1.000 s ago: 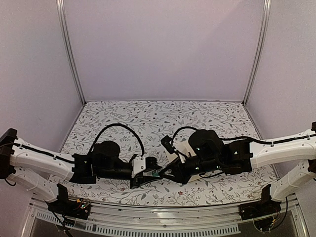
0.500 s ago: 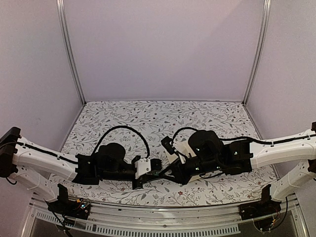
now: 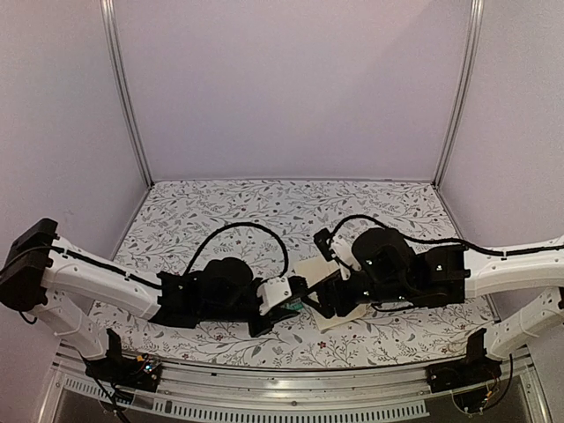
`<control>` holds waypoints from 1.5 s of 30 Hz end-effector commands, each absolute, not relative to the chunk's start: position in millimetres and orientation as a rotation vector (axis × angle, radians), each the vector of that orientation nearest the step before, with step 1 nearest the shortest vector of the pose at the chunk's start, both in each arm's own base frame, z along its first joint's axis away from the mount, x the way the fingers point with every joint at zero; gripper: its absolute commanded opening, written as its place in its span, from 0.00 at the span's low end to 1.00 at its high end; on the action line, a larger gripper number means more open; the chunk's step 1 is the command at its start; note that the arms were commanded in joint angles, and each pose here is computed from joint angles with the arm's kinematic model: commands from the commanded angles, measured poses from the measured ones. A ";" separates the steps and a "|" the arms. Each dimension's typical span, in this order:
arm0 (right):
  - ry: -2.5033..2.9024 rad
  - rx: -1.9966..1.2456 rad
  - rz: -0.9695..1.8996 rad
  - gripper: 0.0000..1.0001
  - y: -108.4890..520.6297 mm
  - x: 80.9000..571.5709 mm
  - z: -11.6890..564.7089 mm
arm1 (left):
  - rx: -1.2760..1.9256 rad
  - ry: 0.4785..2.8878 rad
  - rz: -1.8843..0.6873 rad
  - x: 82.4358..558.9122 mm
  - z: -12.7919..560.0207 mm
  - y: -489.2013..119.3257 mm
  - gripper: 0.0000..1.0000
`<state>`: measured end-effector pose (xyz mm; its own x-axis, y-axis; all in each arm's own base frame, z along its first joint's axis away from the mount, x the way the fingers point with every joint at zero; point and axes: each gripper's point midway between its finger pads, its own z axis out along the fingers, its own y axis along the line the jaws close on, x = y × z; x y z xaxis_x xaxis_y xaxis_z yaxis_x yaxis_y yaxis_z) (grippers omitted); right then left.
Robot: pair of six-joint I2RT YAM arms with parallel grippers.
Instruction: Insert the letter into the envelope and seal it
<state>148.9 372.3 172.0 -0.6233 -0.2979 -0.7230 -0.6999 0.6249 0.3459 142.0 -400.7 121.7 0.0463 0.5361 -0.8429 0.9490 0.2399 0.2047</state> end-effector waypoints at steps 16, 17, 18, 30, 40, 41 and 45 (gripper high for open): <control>2.181 -0.354 0.447 0.92 264.0 189.9 152.8 | 0.832 2.459 -0.222 202.6 12.7 -297.3 0.15; 2.178 -0.350 0.439 0.92 262.5 190.6 152.4 | 0.821 2.471 -0.229 203.1 10.9 -296.3 0.15; 2.174 -0.346 0.430 0.92 260.9 191.3 152.4 | 0.810 2.477 -0.235 203.6 10.3 -296.1 0.17; 2.143 -0.314 0.415 0.95 244.9 191.7 155.7 | 0.785 2.515 -0.199 205.1 2.7 -292.0 0.55; 2.123 -0.260 0.433 0.95 239.3 198.1 159.6 | 0.777 2.457 -0.230 214.8 21.7 -304.4 0.58; 2.118 -0.246 0.450 0.95 239.4 200.2 160.6 | 0.778 2.444 -0.238 216.4 26.0 -307.5 0.60; 2.118 -0.200 0.512 0.92 230.7 215.8 157.5 | 0.799 2.383 -0.285 223.5 45.5 -322.9 0.66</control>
<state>200.3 237.9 153.2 -0.5675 -0.0309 -0.8228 -0.3511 0.9129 0.2079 210.2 -306.3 19.1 -0.6770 0.4938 -0.5457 0.5898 0.8076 -0.0009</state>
